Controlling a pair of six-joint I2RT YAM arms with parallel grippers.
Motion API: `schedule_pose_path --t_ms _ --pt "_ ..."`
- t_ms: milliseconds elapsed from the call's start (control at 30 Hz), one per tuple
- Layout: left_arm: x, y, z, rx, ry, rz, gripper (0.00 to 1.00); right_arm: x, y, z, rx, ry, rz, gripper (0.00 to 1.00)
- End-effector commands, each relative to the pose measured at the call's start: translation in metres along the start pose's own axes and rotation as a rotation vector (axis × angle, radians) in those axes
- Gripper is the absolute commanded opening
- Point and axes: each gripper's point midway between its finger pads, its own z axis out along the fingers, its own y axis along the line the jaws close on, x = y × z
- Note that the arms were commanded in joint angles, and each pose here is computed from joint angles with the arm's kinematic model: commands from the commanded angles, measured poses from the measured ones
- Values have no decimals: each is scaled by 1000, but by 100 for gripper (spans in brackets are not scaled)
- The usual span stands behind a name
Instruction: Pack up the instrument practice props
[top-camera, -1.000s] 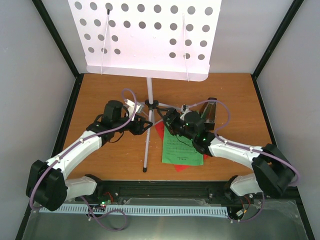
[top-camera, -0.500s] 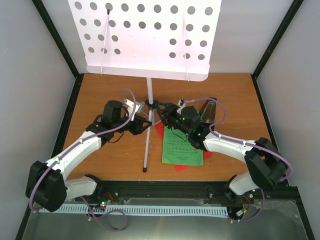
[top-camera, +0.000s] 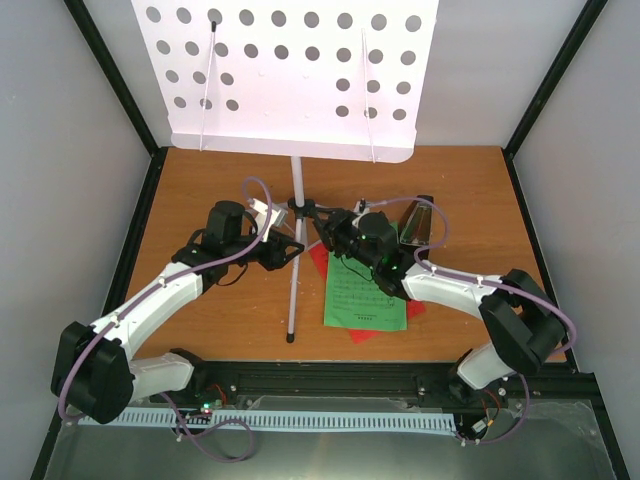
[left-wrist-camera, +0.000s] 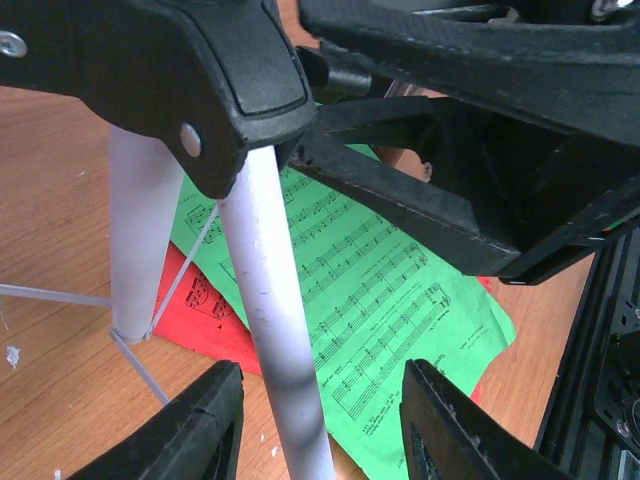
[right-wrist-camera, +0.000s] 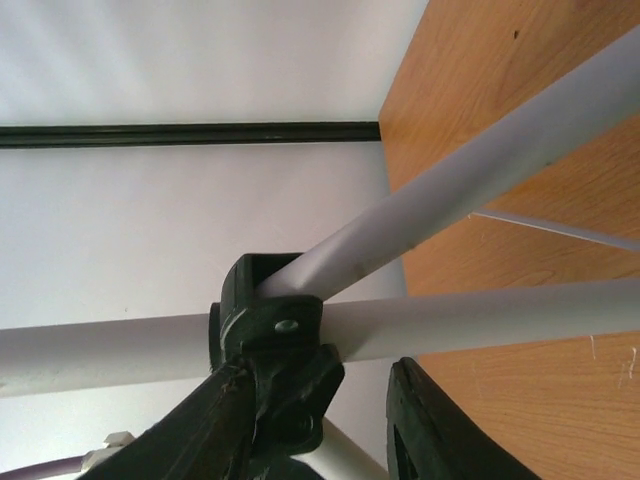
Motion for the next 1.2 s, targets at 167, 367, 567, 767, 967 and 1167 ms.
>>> schedule_pose_path --t_ms 167,367,567,767,967,1167 --pt "-9 -2 -3 3 -19 8 44 2 -5 10 3 22 9 8" --pt "-11 -2 -8 -21 -35 27 44 0 1 7 -10 10 -151 3" --pt "-11 -5 -7 3 -33 30 45 13 7 12 37 37 -757 3" --pt "-13 -5 -8 -2 -48 22 48 24 -5 9 72 102 -1372 3" --pt "-23 -6 -18 -23 -130 -50 68 12 10 -5 122 46 -1558 45" --pt "-26 -20 -41 6 -232 -143 87 10 36 -44 -47 14 -1342 72"
